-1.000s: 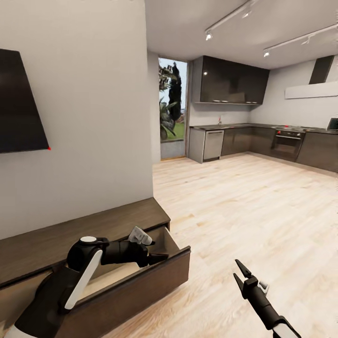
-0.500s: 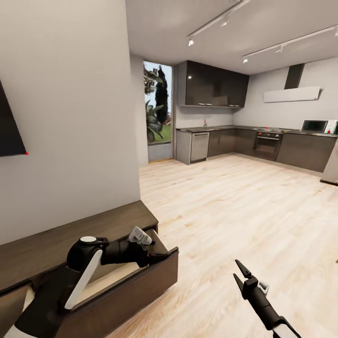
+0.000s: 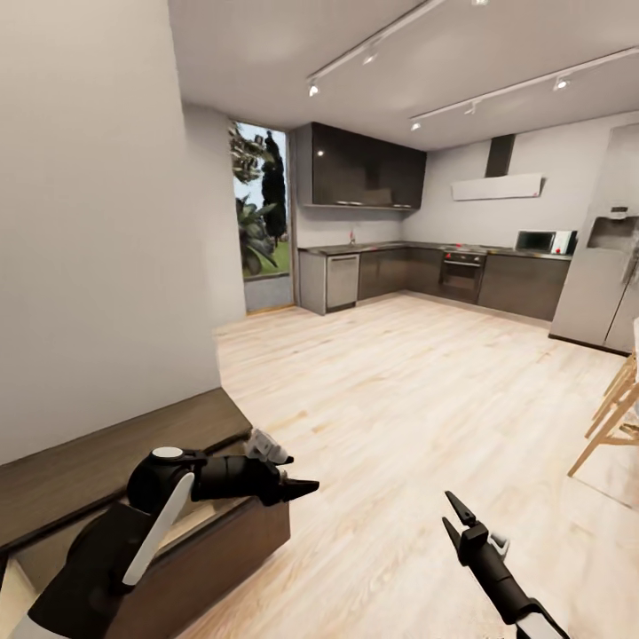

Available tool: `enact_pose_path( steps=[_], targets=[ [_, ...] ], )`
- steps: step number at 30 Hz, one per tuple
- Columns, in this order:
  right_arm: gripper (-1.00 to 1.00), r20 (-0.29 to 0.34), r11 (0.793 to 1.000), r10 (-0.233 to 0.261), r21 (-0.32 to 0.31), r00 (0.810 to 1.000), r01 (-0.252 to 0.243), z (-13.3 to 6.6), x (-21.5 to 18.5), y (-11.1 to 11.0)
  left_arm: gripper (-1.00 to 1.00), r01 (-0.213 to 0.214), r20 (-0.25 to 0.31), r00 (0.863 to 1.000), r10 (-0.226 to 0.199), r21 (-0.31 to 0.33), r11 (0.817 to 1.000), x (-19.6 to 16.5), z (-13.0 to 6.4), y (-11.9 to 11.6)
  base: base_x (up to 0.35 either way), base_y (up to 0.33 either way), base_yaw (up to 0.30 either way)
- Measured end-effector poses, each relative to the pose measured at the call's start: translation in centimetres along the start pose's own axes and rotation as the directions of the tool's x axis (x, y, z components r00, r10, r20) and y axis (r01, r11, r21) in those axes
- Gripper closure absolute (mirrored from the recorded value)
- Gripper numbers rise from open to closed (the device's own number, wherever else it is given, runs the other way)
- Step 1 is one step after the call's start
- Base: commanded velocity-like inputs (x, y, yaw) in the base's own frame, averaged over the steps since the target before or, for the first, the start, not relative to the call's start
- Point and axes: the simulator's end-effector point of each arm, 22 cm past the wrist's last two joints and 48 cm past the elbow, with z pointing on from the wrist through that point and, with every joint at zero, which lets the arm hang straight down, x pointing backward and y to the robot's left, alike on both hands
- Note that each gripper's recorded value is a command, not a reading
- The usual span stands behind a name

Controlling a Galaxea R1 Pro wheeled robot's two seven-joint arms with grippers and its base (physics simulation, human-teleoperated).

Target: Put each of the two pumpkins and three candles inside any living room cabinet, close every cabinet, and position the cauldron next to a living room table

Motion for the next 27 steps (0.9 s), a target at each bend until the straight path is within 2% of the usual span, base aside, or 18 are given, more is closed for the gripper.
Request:
enact_pose_path(
  steps=[4, 10, 21, 24, 27],
  targets=[
    [-1.0, 0.014, 1.0, -0.024, -0.002, 1.0, 0.024, 0.0, -0.3, 0.1, -1.0, -0.005, 0.0, 1.0, 0.005, 0.001, 1.0, -0.1, 0.0, -0.2, 0.0, -0.19, -0.194],
    [-1.0, 0.021, 1.0, -0.023, 0.004, 1.0, 0.023, -0.3, -0.5, 0.0, -1.0, -0.012, 0.003, 1.0, 0.012, 0.003, 1.0, -0.3, -0.3, -0.4, 0.0, -0.039, -0.192],
    [-1.0, 0.022, 1.0, -0.015, 0.007, 1.0, 0.015, 0.0, -0.7, 2.0, -1.0, -0.016, 0.002, 1.0, 0.016, -0.002, 1.0, -2.5, -1.0, -1.0, 0.0, -0.003, -0.146],
    [-1.0, 0.024, 1.0, -0.017, 0.007, 1.0, 0.016, 0.1, -0.9, 2.6, -1.0, -0.016, 0.0, 1.0, 0.016, -0.029, 0.999, -3.1, -1.1, -0.5, 0.0, 0.0, -0.023],
    [-1.0, 0.024, 1.0, -0.016, 0.007, 1.0, 0.016, 0.2, -1.0, 3.2, -1.0, -0.02, -0.013, 1.0, 0.019, -0.096, 0.995, -3.3, -1.0, 0.6, 0.0, 0.0, -0.008]
  ],
)
